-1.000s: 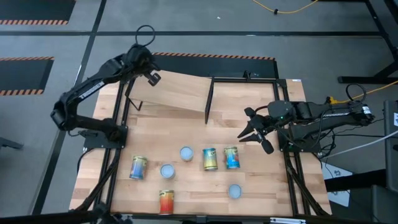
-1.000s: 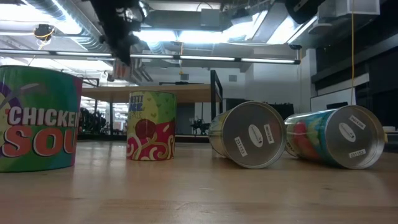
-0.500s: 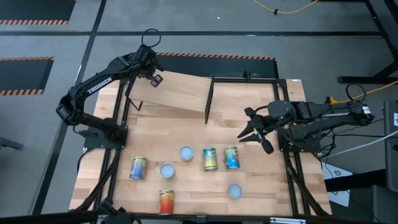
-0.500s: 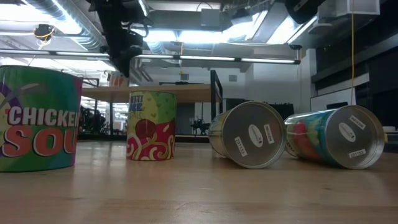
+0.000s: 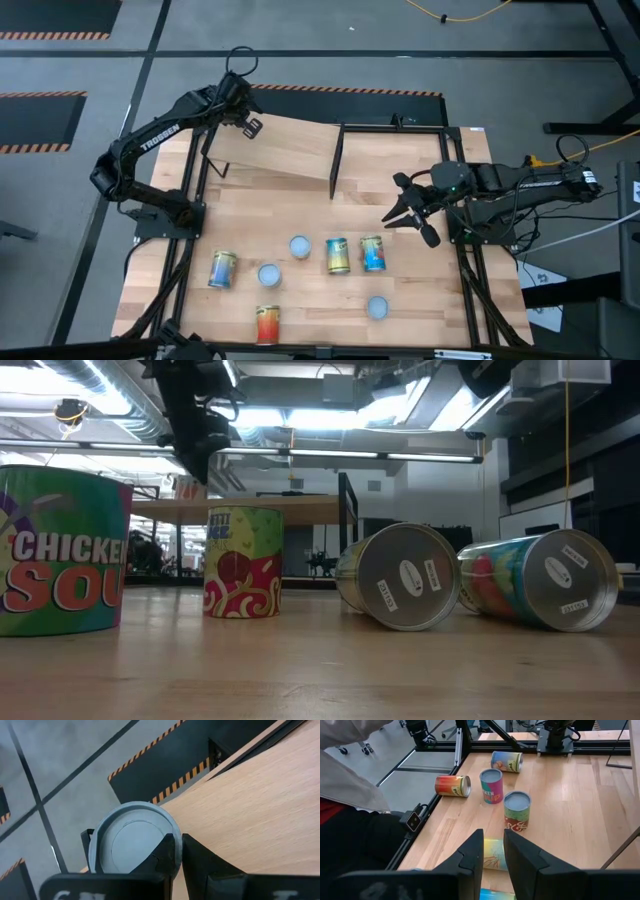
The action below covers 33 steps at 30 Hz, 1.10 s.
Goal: Pick and place cans onto a shelf
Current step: Put the white canned carrot on the shelf
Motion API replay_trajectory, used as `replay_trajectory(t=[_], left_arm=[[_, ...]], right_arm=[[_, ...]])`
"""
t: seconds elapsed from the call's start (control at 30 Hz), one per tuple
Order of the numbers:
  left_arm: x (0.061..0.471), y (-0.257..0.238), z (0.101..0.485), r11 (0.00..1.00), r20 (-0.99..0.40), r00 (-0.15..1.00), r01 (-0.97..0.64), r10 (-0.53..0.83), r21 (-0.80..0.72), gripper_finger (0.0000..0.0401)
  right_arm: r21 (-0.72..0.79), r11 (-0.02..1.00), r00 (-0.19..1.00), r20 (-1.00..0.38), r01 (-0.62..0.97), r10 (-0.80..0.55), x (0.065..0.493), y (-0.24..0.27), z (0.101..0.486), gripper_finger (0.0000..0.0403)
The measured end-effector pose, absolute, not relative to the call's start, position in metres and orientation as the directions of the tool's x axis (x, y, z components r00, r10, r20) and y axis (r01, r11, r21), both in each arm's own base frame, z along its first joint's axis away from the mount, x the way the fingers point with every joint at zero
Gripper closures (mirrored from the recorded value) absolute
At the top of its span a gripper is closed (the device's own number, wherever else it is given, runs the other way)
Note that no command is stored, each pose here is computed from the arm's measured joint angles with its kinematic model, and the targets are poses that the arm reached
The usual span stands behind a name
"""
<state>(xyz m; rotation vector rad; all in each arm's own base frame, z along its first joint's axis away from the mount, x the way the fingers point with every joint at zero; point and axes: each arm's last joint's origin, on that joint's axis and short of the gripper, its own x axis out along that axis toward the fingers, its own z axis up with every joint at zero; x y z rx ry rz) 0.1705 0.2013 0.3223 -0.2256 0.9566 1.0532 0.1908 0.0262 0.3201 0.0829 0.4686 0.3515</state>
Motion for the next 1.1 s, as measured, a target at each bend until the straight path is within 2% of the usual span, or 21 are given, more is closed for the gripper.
replay_trajectory(t=[0.37,1.1], left_arm=[[0.1705,0.2013,0.3223,0.514,-0.758,0.151,-0.815,0.634,0.267,0.0379],[0.1706,0.2012,0.3223,0.515,-0.758,0.151,-0.814,0.634,0.268,0.0321]], right_arm=[[0.158,0.937,0.833,-0.428,-0.312,0.350,0.1908,0.0262,0.3201,0.0324],[0.158,0.937,0.833,-0.428,-0.312,0.350,0.1908,0.0262,0.3200,0.0324]])
